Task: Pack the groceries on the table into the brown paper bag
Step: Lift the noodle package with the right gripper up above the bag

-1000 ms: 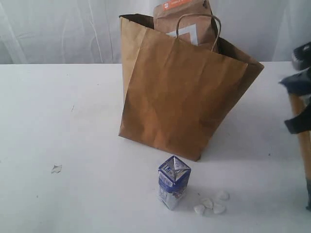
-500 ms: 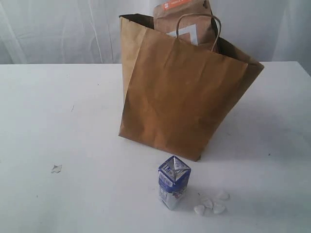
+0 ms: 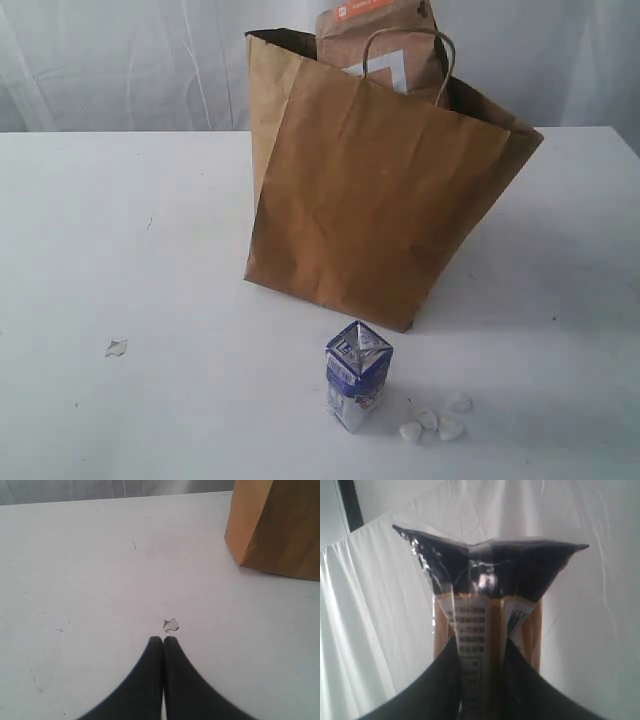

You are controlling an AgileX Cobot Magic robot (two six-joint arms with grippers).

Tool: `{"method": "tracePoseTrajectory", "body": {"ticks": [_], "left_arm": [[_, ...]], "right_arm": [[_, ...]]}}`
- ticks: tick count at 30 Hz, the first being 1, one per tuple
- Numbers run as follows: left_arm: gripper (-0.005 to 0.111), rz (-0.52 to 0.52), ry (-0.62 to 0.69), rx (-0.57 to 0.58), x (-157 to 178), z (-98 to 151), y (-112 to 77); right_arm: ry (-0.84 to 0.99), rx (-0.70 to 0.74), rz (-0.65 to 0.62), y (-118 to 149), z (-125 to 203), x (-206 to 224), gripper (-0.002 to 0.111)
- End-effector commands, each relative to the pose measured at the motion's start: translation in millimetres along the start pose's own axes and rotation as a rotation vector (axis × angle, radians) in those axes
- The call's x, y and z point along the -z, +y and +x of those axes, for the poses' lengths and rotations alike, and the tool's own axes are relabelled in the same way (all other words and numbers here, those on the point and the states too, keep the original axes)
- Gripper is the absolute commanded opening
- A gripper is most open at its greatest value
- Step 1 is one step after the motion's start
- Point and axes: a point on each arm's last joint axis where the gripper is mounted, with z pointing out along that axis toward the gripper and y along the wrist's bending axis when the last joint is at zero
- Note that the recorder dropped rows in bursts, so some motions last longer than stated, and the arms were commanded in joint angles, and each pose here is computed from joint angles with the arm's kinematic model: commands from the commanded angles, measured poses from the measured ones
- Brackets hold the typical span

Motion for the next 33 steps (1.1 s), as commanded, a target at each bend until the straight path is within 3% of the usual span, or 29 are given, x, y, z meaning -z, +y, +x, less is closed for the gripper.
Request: {"method": "tracePoseTrajectory", "body": {"ticks": [1, 6, 13, 18, 22, 33], "left_arm": [[0.0, 0.009, 0.001, 0.016, 0, 1, -0.8], [0.0, 0.009, 0.001, 0.016, 0, 1, -0.8], [0.0, 0.009, 0.001, 0.016, 0, 1, -0.8], [0.0, 0.009, 0.001, 0.016, 0, 1, -0.8], [0.0, 0.009, 0.001, 0.016, 0, 1, -0.8], [0.0, 0.009, 0.001, 0.016, 0, 1, -0.8]], "right_arm": [[-0.097, -0.134, -0.14, 2, 2, -29, 0.0], [-0.12, -0.202, -0.201, -8, 29, -56, 0.0], [-0.055, -0.199, -0.164, -24, 62, -72, 0.0], [0.012, -0.079, -0.075, -32, 71, -74, 0.0], [0.086, -0.074, 0.01, -40, 79, -74, 0.0], [0.1, -0.136, 0.018, -40, 83, -74, 0.0]]}}
